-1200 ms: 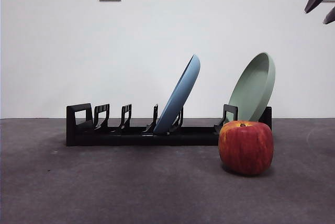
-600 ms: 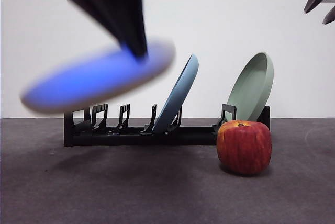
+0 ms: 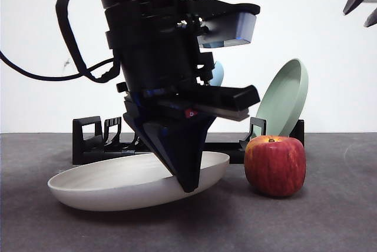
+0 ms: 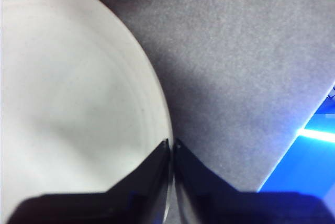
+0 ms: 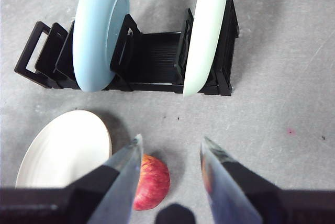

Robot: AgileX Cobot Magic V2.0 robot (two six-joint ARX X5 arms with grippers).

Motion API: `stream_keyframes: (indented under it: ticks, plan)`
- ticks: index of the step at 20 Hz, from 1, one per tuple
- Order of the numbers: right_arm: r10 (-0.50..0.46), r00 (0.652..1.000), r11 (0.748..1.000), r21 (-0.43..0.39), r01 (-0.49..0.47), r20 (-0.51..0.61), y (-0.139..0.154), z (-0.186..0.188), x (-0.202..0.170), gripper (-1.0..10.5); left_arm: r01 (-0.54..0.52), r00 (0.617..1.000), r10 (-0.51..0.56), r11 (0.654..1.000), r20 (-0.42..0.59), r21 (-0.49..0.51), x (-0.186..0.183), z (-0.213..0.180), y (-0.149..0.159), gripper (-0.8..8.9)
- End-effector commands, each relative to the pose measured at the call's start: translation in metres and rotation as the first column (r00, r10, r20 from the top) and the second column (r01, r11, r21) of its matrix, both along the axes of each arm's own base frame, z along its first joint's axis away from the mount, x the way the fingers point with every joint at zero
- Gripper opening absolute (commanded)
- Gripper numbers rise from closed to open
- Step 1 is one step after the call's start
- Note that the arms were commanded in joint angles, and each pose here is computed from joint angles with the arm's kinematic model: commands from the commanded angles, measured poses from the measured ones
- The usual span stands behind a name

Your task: Take the yellow plate from the plate rack,put the plate on the table,take the apple from the table,put the apple in the plate

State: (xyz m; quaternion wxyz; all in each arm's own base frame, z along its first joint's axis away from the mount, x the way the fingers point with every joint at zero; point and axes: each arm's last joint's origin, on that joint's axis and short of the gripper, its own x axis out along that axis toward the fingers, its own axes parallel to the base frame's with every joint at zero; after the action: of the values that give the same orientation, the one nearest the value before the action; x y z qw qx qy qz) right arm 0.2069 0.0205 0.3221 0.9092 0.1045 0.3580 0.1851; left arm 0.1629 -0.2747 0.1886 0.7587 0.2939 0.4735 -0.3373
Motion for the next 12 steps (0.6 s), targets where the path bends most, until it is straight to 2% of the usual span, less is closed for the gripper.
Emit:
stream_keyframes:
  ticks: [1,2,5,7,9,12]
  plan:
    - [0.008,1.000,1.000,-0.006,-0.008,0.005,0.001,0.000,0.000,1.9,-0.005,1.000,0.005,1.000,-0.024,0.019,-0.001,-0.005,0.002,2.57]
    - [0.012,1.000,1.000,-0.008,-0.012,0.006,0.001,0.000,0.000,2.0,-0.014,0.999,0.015,1.000,-0.028,0.026,0.001,-0.006,0.003,3.38]
    - [0.046,0.999,0.999,-0.014,-0.046,0.010,0.007,0.000,0.000,3.6,-0.030,1.000,0.030,1.000,0.009,0.007,0.002,0.004,0.005,3.50]
    - [0.073,0.997,0.997,-0.017,-0.072,0.010,0.013,0.000,-0.001,4.2,-0.029,0.997,0.036,0.995,0.068,-0.091,-0.001,0.030,0.009,3.50]
    - [0.110,0.994,0.993,-0.032,-0.109,0.013,0.022,0.000,-0.003,4.2,-0.018,0.989,0.049,0.975,0.138,-0.220,-0.007,0.069,0.019,3.50]
    - [0.129,0.991,0.981,-0.149,-0.125,0.018,0.039,-0.002,-0.007,4.2,0.006,0.960,0.109,0.915,0.260,-0.404,-0.023,0.131,0.048,3.50]
